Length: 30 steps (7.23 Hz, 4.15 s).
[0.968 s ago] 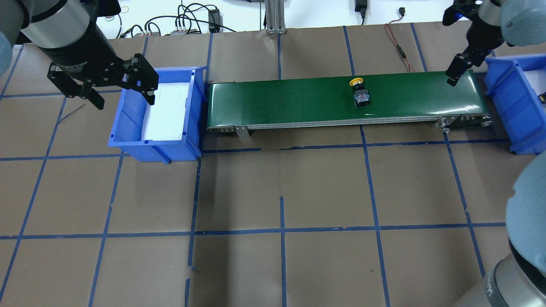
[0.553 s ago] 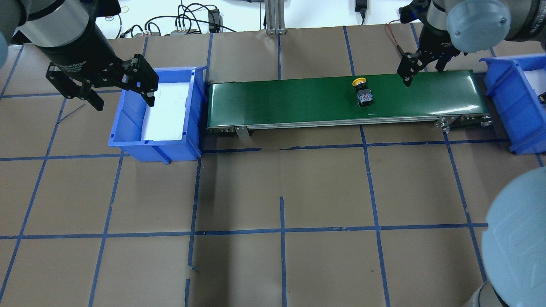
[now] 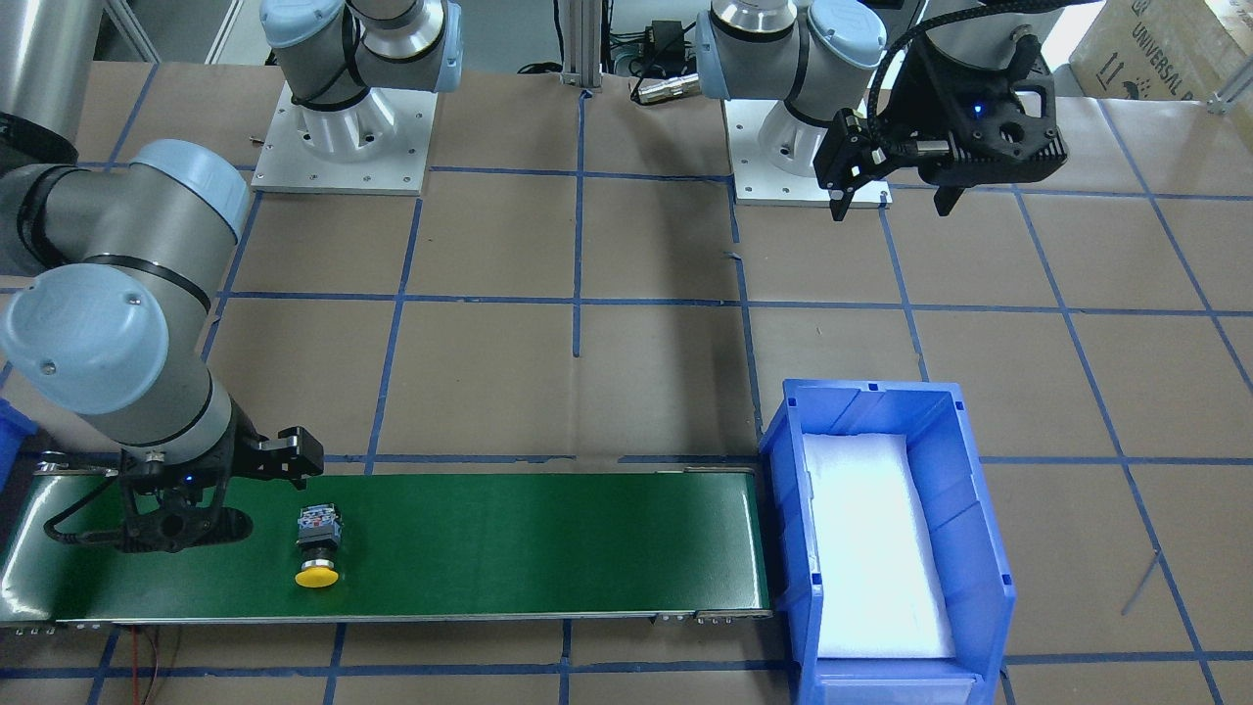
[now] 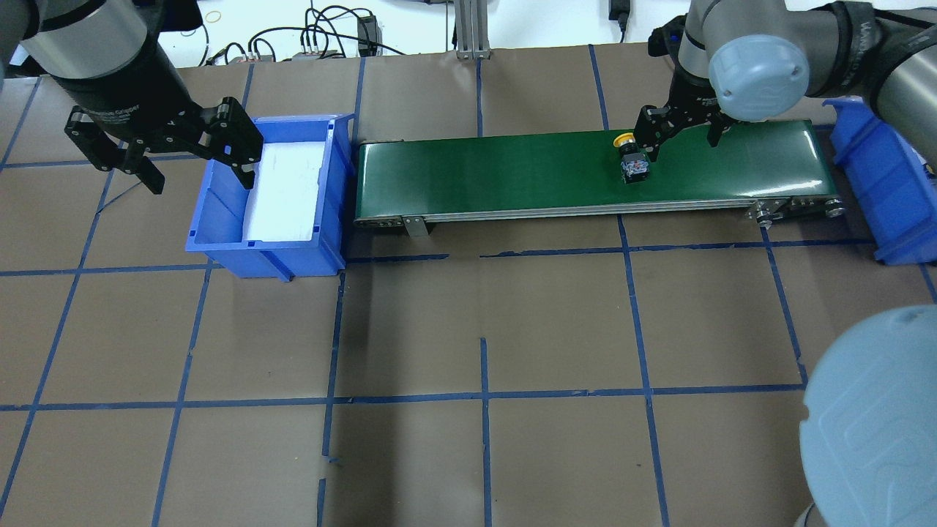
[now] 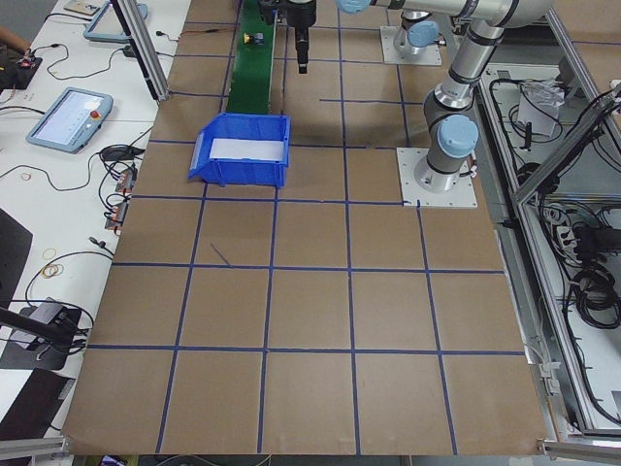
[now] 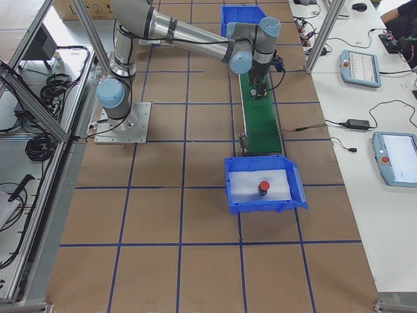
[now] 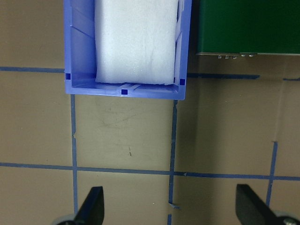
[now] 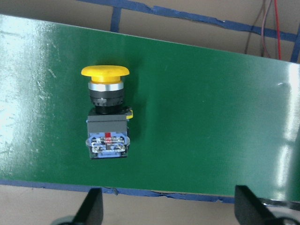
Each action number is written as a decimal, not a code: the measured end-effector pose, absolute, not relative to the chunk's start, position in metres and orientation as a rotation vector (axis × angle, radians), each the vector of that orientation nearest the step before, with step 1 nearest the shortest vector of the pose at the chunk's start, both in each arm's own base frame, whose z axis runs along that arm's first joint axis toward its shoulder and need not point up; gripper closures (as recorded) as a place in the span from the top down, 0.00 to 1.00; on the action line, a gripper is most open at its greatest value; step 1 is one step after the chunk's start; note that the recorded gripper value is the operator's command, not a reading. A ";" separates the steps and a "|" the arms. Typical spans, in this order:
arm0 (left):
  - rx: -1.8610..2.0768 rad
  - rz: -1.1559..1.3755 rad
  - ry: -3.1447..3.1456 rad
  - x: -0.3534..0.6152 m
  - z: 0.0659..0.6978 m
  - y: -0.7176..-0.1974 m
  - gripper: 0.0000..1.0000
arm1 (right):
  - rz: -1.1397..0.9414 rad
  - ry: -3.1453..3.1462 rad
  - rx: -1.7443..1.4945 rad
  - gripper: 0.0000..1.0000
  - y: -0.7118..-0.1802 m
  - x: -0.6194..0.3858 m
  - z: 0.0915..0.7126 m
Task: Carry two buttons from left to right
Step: 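Lower the right gripper onto the yellow-capped button on the belt and grasp it, then carry the yellow-capped button with the right gripper into the far blue bin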
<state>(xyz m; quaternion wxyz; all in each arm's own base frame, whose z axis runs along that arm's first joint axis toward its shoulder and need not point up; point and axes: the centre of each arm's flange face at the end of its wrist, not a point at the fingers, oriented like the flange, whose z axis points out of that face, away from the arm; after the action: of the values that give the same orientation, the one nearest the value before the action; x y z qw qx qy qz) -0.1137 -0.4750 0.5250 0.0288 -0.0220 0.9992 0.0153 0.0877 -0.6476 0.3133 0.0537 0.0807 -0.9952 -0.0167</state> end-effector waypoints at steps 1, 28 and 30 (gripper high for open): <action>-0.065 0.050 3.080 -0.114 0.524 -0.475 1.00 | -0.057 -3.030 0.251 1.00 -0.649 0.092 0.305; -0.088 0.051 3.086 -0.116 0.520 -0.475 1.00 | 0.132 -3.072 0.248 0.09 -0.615 -0.329 0.354; -0.087 0.055 3.086 -0.116 0.519 -0.475 1.00 | 0.130 -3.086 0.283 0.11 -0.609 -0.350 0.333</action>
<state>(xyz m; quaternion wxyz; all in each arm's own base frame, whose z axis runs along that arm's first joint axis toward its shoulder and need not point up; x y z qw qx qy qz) -0.1162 -0.4749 0.5188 0.0271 -0.0282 0.9991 0.0179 -0.3496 -0.6087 0.3326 0.0198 0.0912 -0.9948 0.0418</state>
